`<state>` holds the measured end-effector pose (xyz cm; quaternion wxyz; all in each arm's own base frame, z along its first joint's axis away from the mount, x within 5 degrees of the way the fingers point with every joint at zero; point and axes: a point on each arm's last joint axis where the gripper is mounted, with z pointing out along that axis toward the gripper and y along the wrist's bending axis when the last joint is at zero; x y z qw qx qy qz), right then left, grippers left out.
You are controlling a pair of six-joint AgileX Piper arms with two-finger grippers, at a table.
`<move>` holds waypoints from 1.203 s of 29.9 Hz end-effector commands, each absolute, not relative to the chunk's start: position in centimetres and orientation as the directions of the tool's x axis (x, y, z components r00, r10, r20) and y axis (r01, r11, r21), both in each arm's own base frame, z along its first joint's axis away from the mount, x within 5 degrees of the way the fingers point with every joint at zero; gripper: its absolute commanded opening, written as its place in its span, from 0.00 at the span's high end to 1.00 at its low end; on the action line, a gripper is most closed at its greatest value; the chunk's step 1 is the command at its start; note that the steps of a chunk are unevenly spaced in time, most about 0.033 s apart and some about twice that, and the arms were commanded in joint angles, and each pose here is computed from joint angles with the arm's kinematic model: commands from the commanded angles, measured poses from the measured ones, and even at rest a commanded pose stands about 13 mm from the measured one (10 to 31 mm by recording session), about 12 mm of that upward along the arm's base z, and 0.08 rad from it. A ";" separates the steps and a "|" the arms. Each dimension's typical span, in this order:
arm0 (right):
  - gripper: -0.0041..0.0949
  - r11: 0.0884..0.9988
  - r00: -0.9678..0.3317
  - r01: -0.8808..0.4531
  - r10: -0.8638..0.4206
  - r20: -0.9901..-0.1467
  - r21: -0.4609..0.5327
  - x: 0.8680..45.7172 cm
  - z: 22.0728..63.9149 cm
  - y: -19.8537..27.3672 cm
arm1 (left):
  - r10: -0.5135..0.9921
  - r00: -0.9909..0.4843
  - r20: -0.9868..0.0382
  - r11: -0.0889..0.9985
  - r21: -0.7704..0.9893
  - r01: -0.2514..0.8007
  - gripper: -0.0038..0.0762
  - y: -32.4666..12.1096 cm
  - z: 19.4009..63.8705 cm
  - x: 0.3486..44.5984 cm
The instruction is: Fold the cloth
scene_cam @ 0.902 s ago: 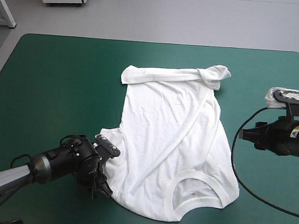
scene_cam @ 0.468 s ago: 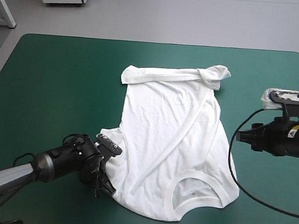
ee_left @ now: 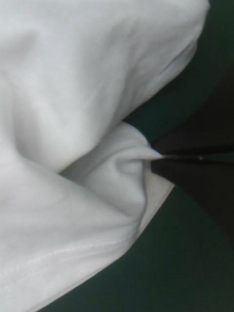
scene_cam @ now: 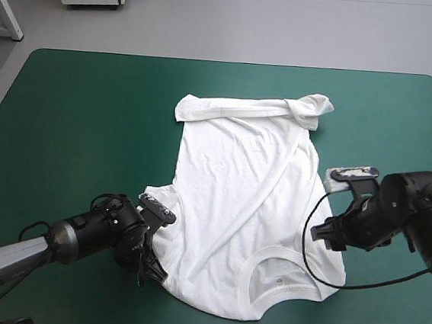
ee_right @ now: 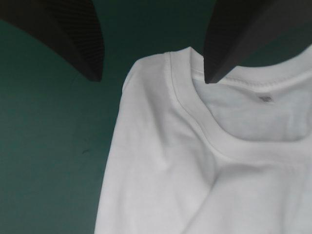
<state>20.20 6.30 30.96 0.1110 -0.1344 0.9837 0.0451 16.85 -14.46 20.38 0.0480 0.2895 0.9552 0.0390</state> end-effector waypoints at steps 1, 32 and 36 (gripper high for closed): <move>0.38 0.954 -0.932 -0.300 -0.298 -0.208 -0.021 19.6 30.2 7.1 | 0.556 -0.825 -0.104 0.831 0.103 0.547 0.98 -14.7 20.3 17.2; 0.98 0.989 -0.987 -0.150 -0.149 -0.062 0.019 18.8 19.8 7.4 | 0.572 -0.814 -0.101 0.818 0.135 0.559 0.98 -14.5 20.7 17.3; 0.98 0.988 -0.983 -0.152 -0.148 -0.113 0.026 19.3 22.0 7.6 | 0.583 -0.798 -0.154 0.811 0.171 0.560 0.98 -14.7 23.3 18.1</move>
